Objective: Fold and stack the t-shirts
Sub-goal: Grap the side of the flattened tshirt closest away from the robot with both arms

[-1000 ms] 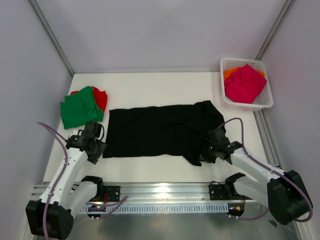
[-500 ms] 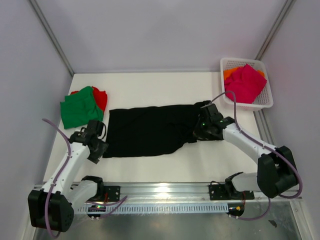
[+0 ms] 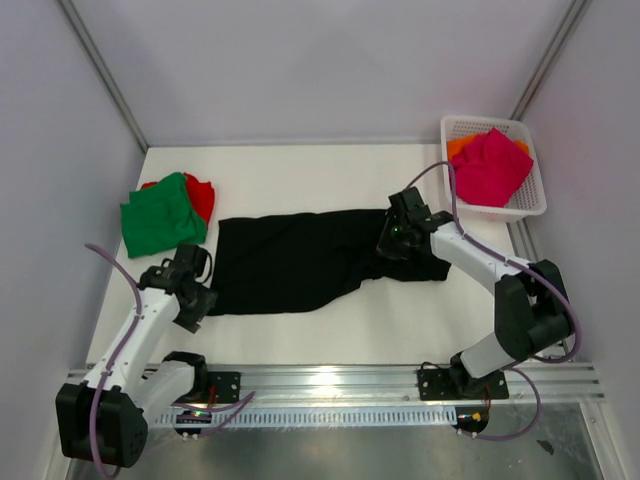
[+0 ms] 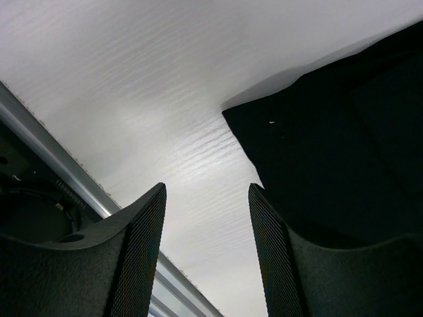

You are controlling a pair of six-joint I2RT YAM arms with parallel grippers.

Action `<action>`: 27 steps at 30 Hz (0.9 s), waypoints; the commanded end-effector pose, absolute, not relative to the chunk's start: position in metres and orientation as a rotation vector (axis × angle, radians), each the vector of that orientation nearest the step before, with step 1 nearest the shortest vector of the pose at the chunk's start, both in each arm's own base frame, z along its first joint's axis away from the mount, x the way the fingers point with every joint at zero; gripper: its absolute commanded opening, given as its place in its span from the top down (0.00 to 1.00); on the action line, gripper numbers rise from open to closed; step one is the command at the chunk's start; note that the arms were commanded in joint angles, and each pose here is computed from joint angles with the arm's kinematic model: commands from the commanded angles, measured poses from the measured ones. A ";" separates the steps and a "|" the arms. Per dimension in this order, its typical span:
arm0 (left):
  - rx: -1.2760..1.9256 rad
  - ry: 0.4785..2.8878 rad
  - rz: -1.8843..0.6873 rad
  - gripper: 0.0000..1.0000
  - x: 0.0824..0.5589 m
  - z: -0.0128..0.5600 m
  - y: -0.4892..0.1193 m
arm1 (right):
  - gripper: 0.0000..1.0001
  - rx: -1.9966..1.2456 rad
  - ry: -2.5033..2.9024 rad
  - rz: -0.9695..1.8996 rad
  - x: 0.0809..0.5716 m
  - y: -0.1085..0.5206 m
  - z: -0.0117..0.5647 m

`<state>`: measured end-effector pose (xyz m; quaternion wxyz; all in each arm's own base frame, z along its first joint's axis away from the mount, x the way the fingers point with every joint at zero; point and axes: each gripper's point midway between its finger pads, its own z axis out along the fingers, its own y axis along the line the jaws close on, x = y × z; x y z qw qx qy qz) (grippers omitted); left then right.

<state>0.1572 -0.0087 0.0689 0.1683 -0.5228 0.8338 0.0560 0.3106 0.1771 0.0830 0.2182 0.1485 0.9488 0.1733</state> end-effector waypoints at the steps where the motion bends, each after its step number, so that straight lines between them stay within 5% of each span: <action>1: -1.571 2.402 0.180 0.45 0.136 0.062 -0.013 | 0.97 0.365 2.578 0.484 0.327 0.182 0.096; 6: -1.571 2.358 0.157 0.45 0.134 0.063 -0.010 | 0.94 0.329 2.599 0.489 0.341 0.191 0.090; 7: -1.575 2.350 0.150 0.45 0.135 0.065 -0.010 | 0.84 0.316 2.614 0.479 0.343 0.191 0.083; 8: -1.570 2.348 0.141 0.45 0.136 0.067 -0.010 | 0.59 0.318 2.613 0.463 0.345 0.191 0.081; 10: -1.569 2.344 0.132 0.45 0.137 0.067 -0.011 | 0.52 0.326 2.600 0.455 0.347 0.189 0.078; 27: -1.499 2.426 0.112 0.45 0.141 0.050 -0.018 | 0.50 0.277 2.447 0.392 0.301 0.148 0.127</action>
